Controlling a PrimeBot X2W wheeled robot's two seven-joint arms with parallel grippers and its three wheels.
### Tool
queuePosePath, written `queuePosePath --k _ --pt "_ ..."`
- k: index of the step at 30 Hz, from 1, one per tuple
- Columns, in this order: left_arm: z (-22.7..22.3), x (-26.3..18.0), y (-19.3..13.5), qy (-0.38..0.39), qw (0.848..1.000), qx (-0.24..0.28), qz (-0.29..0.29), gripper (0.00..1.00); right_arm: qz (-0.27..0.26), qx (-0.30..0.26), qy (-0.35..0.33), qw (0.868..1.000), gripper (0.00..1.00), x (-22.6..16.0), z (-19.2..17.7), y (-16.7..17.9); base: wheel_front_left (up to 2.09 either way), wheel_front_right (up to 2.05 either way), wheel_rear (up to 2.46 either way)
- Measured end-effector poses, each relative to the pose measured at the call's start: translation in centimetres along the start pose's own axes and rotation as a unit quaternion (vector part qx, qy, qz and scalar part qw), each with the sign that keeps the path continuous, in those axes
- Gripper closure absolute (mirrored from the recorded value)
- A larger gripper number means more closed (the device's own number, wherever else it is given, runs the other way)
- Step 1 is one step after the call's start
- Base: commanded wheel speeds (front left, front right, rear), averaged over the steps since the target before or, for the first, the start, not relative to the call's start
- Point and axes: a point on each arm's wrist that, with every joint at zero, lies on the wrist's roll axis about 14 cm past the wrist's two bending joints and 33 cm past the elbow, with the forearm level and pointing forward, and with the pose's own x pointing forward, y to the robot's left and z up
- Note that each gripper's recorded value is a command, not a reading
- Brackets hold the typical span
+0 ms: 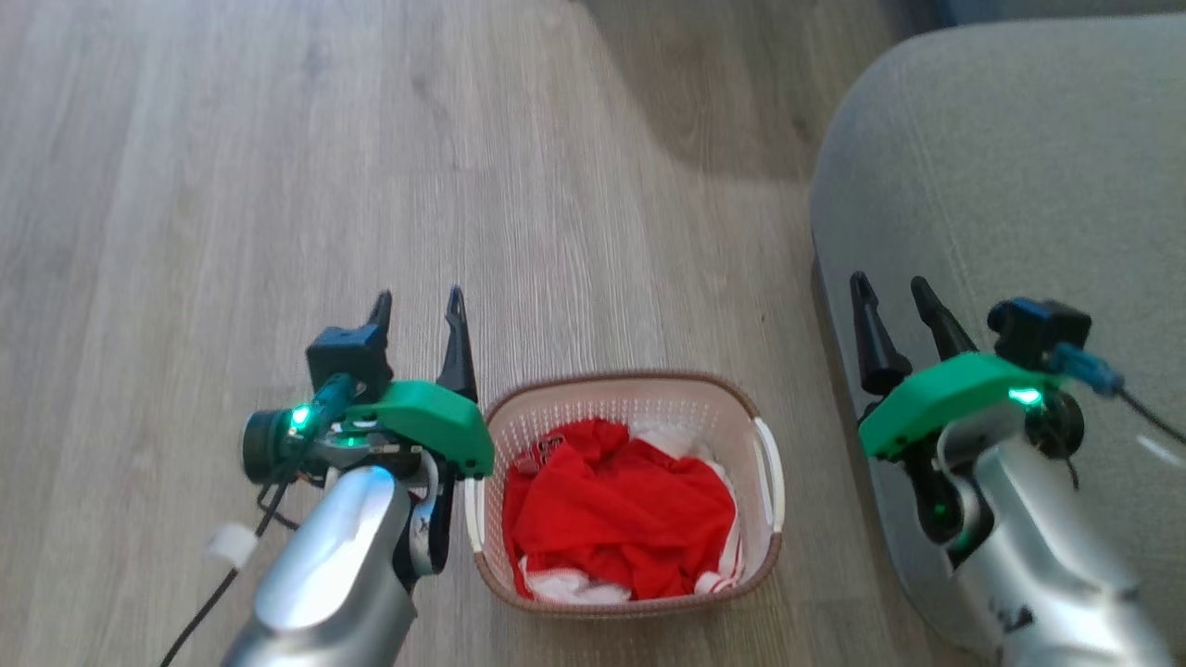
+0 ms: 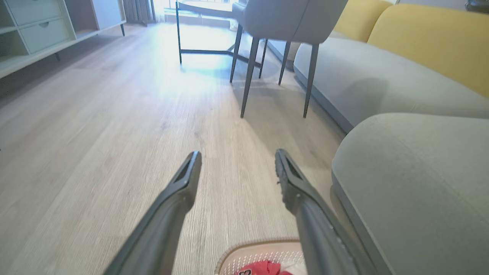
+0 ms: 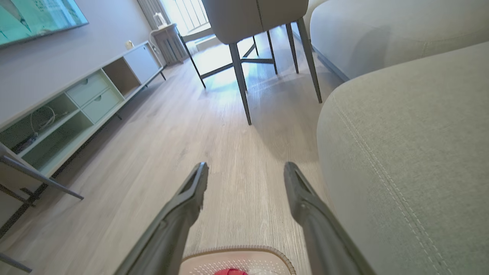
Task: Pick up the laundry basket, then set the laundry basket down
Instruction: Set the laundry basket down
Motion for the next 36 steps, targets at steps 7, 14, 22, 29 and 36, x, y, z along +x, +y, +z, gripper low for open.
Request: queuePosePath --k 7,14,22,29,36 --pt "5.4 -2.6 1.0 -0.099 0.995 0.0 0.015 0.0 0.017 -0.043 -0.087 0.995 0.0 -2.2 4.4 2.3 0.0 0.0 0.0" --pt "7.0 -5.5 1.5 -0.134 0.99 -0.037 0.014 0.0 0.039 -0.068 -0.126 0.989 0.0 -4.5 5.9 4.6 0.0 0.0 0.0" --pt "4.7 -7.5 1.0 -0.108 0.994 -0.015 0.009 0.0 0.006 -0.084 -0.112 0.99 0.0 -7.1 4.4 3.0 0.0 0.0 0.0" --pt "4.3 -7.9 1.4 -0.104 0.994 -0.01 0.02 0.0 -0.026 -0.08 -0.102 0.991 0.0 -8.2 3.7 1.2 0.0 0.0 0.0" --pt "4.2 -7.8 1.1 -0.102 0.995 -0.019 0.009 0.0 -0.032 -0.078 -0.107 0.991 0.0 -8.3 3.9 0.9 0.0 0.0 0.0"
